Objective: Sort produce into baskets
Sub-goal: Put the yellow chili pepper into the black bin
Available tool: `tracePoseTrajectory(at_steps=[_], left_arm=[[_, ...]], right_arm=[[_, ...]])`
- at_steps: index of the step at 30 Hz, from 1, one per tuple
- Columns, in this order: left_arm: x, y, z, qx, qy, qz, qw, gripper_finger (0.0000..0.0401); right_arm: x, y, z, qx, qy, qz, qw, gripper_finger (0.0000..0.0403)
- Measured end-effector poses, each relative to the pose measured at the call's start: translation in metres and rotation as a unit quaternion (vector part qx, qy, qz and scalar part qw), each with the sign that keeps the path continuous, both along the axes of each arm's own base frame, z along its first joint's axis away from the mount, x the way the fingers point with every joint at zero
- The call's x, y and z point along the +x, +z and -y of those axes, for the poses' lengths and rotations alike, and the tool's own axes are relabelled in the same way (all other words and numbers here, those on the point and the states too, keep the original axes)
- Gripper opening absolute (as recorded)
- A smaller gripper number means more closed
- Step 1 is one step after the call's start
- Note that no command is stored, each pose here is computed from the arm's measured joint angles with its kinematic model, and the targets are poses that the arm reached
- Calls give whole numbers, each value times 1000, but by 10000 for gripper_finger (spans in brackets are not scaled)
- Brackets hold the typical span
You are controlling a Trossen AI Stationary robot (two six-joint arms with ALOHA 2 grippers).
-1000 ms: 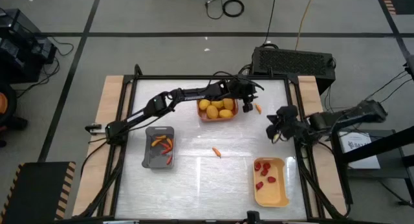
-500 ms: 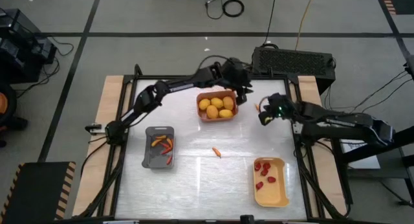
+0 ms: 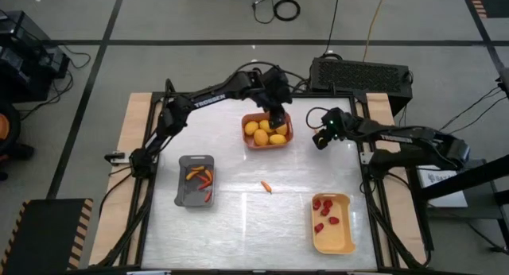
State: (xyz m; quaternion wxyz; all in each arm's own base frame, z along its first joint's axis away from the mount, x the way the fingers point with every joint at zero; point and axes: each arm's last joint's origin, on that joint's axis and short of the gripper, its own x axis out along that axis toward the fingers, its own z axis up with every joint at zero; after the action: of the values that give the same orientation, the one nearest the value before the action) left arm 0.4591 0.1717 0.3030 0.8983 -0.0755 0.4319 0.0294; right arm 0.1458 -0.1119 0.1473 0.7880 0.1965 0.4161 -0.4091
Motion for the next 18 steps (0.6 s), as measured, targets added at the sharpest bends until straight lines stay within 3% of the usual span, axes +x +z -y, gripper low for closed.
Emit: tracePoseTrajectory(at_steps=[4,8,13,18], left_arm=[[-11,5,4,-10,24,-35,999,128],[-24,26,13,20,62,-44,997,127],[-40,66,35,64,94,-11,993,127],[-50,84,57,102,114,-12,988,127]], right_arm=[[2,-8,3,10,0,-18,1000,216],[8,-16,5,26,21,-15,999,239],[13,-24,6,46,47,-14,998,243],[14,-27,6,52,48,-21,997,219]])
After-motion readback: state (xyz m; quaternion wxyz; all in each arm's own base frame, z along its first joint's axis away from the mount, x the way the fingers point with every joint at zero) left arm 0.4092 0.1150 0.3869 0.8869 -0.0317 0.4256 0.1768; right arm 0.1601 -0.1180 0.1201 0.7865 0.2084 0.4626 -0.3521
